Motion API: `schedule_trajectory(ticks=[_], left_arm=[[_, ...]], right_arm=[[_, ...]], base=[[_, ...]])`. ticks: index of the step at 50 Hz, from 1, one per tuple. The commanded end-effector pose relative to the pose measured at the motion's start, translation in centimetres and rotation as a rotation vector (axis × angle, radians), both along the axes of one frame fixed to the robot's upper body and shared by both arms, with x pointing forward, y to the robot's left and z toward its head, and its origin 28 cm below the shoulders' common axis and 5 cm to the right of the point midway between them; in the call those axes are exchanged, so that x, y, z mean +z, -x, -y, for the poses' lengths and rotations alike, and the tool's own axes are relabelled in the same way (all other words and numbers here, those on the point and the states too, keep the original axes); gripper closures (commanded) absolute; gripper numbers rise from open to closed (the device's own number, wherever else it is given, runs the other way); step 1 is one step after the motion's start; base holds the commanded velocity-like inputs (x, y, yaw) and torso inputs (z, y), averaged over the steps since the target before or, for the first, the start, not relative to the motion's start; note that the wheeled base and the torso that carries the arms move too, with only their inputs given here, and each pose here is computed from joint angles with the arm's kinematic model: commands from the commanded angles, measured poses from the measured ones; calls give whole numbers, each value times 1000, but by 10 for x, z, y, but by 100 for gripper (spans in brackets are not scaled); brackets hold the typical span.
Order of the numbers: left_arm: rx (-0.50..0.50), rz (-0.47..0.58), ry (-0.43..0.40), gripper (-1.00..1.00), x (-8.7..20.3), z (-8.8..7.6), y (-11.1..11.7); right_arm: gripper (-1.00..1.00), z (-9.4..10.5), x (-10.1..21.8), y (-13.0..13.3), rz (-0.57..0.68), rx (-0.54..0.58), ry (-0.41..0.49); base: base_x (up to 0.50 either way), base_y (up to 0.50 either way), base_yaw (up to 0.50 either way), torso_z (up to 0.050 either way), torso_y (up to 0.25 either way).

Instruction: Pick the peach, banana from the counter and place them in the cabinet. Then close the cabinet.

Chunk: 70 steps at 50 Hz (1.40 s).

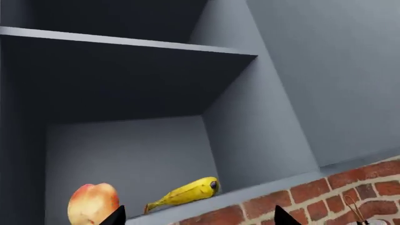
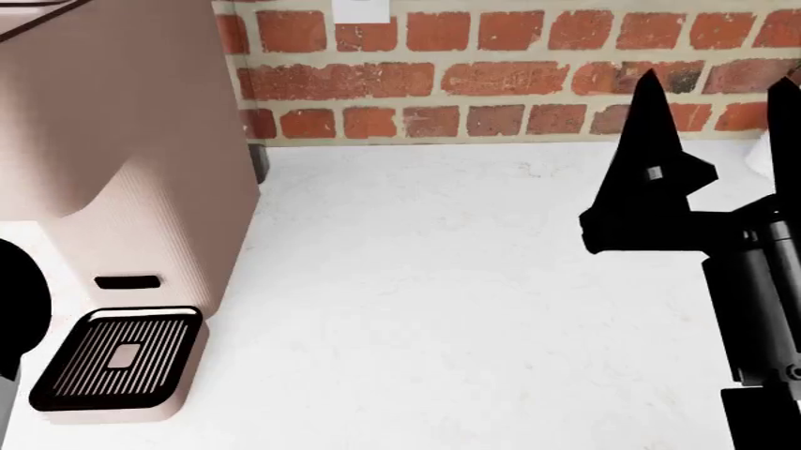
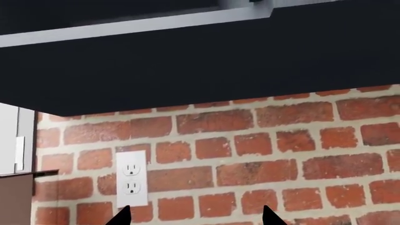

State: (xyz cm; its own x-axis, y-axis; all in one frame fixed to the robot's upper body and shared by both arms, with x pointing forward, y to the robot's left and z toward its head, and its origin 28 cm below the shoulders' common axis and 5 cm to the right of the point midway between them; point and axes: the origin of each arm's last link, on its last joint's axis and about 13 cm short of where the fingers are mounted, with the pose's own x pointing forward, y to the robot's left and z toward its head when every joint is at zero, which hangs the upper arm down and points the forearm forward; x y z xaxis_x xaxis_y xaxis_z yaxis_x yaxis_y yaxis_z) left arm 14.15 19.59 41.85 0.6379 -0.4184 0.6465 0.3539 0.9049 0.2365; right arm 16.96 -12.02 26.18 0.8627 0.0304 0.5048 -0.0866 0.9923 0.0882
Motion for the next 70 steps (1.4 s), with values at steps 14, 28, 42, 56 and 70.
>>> schedule_trajectory(ticks=[14, 28, 42, 56, 70], left_arm=[[-48, -41, 0, -100, -26, -1, 17], [-89, -37, 4, -100, -49, 1, 32], [-92, -56, 24, -100, -57, 0, 22], [-94, -68, 38, -100, -63, -3, 14], [-121, -116, 60, -100, -81, -4, 23]], right_arm=[[-100, 7, 10, 5, 48, -38, -21], [-100, 7, 12, -1, 45, -35, -27], [-100, 24, 12, -17, 33, -161, -18], [-100, 42, 52, -35, 195, -477, 67], [-100, 53, 72, -11, 258, -491, 79]], base=[[0, 0, 0, 0, 0], [-2, -71, 0, 0, 0], [-2, -49, 0, 0, 0], [0, 0, 0, 0, 0], [0, 0, 0, 0, 0]])
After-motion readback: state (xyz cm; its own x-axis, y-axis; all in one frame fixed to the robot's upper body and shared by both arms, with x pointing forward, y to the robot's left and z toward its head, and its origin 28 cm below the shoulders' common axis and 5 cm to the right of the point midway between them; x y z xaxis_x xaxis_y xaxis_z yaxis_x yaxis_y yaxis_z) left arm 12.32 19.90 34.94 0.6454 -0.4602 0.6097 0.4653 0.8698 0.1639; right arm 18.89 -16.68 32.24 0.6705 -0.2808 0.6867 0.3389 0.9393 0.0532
